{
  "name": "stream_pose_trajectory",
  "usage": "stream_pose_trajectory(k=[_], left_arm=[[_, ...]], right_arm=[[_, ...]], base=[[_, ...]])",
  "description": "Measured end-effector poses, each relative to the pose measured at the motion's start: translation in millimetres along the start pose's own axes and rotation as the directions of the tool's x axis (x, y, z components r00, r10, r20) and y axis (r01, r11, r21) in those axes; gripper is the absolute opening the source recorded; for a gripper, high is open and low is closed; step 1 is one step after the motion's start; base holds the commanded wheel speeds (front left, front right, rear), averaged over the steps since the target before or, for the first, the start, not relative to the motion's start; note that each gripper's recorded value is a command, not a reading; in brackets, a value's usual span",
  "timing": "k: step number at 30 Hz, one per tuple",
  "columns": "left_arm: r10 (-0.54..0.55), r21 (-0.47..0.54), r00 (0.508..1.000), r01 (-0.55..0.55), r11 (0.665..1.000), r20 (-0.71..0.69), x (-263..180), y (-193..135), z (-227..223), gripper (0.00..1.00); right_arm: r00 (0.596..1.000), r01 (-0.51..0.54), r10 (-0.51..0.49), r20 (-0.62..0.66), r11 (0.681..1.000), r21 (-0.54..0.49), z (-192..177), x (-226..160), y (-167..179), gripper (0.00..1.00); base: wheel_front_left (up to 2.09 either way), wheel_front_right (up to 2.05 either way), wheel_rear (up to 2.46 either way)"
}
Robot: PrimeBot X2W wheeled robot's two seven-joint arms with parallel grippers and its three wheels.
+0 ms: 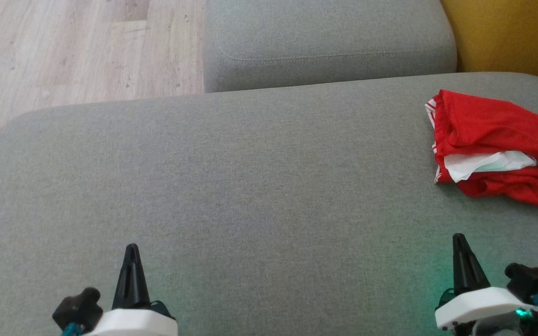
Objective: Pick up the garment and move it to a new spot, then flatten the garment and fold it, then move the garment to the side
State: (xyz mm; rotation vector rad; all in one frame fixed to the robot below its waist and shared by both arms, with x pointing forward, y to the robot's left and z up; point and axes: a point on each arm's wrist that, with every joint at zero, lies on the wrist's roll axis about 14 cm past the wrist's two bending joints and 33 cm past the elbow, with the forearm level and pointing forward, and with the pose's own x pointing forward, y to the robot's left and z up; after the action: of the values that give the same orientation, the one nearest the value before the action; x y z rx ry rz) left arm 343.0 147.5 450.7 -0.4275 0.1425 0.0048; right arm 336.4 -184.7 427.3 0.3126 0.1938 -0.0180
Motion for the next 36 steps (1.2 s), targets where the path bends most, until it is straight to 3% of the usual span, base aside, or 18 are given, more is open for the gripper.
stream_pose_trajectory(k=[19,36], left_arm=[[0.03,-0.198,0.999,-0.035,0.98,-0.028,5,9,3,0.0],[0.046,-0.368,0.998,-0.059,0.928,-0.045,9,16,6,0.0]], right_arm=[[0.999,0.031,-0.035,0.013,0.976,0.216,10,6,-5,0.0],[0.998,0.053,-0.06,0.003,0.913,0.404,12,7,-10,0.0]], base=[[0.0,0.0,0.0],[0.0,0.0,0.0]])
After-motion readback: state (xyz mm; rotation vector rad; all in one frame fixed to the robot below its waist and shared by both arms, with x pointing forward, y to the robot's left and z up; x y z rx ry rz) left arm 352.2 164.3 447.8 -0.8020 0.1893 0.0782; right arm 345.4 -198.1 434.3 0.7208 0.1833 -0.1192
